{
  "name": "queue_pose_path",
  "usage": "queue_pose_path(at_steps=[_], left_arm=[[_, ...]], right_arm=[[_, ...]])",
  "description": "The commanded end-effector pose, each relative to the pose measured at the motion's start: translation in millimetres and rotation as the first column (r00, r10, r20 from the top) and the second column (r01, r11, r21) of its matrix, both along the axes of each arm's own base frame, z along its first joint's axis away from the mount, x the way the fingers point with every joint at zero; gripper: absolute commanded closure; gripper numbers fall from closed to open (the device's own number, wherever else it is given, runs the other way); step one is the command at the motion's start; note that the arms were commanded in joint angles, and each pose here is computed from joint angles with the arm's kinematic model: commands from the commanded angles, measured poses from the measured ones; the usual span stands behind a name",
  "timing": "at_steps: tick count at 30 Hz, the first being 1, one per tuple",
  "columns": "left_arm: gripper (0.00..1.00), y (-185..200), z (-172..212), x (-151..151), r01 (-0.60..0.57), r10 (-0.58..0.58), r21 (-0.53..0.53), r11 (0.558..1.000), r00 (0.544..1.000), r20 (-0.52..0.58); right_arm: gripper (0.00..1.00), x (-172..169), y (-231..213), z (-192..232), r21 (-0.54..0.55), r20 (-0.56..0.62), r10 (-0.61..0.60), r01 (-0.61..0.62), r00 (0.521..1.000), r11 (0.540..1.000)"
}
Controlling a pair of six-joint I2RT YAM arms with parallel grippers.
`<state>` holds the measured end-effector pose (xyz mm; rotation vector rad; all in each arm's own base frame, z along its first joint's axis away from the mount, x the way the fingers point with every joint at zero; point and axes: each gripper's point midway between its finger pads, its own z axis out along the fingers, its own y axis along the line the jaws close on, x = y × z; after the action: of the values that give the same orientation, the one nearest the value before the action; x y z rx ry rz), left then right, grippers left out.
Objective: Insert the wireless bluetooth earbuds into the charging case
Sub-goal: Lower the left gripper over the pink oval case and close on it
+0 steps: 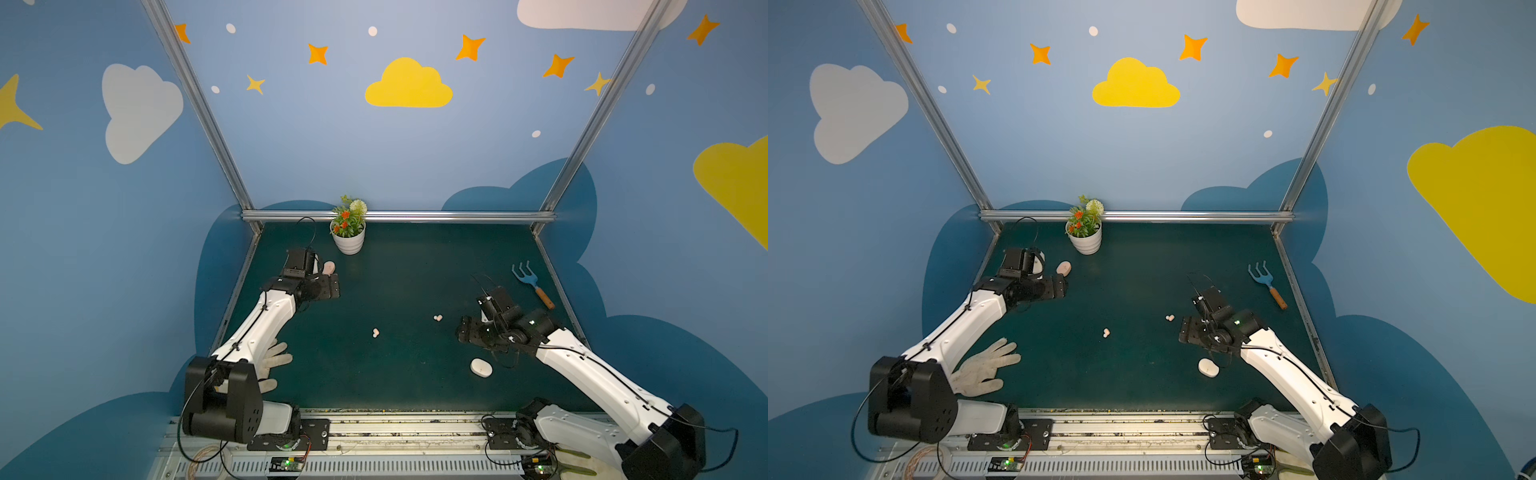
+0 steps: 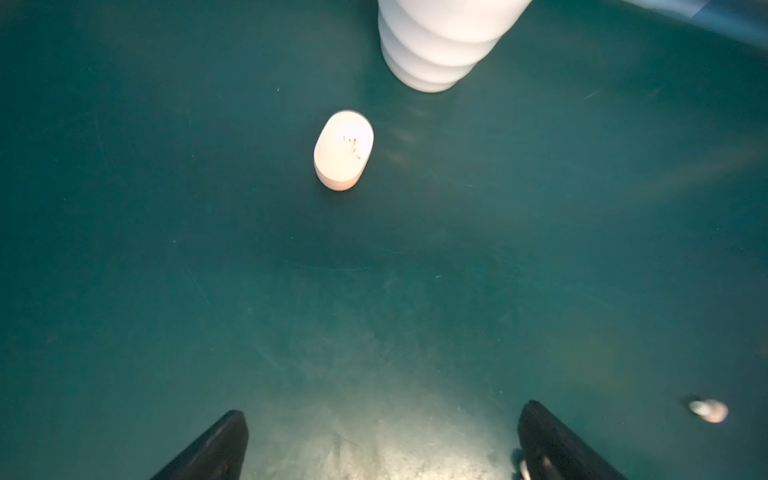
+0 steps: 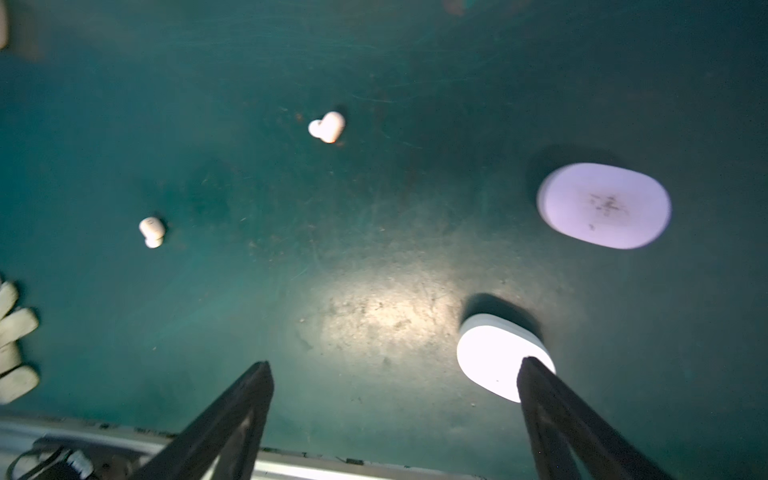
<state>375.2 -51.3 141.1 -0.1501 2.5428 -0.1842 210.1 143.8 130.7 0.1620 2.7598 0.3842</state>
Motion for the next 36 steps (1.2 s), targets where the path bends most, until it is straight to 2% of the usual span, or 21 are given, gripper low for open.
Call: queue_pose_path(at_steps=[1,6,10,18,26,36], left_arm=[[0.0,8.4,-15.9,2.2,0.062,-0.051,0.095,0.994,0.992,-0.112],[0.0,14.2,-37.6,27.8,0.08,-0.053,0.143,0.986,0.981,-0.187],[0.0,13.2,-43.6,51.5,0.102,-0.075,0.145,0.984,0.981,-0.18],[0.02,21.3,-65.0,81.2,0.252,-0.187,0.23,0.94,0.944,-0.272],[0.04,26.0,-80.4,100.6,0.304,-0.231,0.24,0.922,0.93,-0.287],[0.13,24.0,-100.5,120.6,0.306,-0.238,0.189,0.933,0.919,-0.315]], right_arm=[[0.09,1.6,11.6,8.1,0.033,0.011,0.055,-0.055,0.998,0.998],[0.07,4.1,13.2,9.9,0.046,0.029,0.059,-0.06,0.998,0.997],[0.06,3.9,13.6,10.1,0.05,0.032,0.067,-0.068,0.997,0.996],[0.05,2.6,12.8,6.4,0.063,0.022,0.065,-0.066,0.998,0.996],[0.05,3.0,12.5,8.4,0.084,0.02,0.062,-0.064,0.998,0.994],[0.05,5.4,13.4,7.0,0.094,0.0,0.062,-0.061,0.998,0.994]])
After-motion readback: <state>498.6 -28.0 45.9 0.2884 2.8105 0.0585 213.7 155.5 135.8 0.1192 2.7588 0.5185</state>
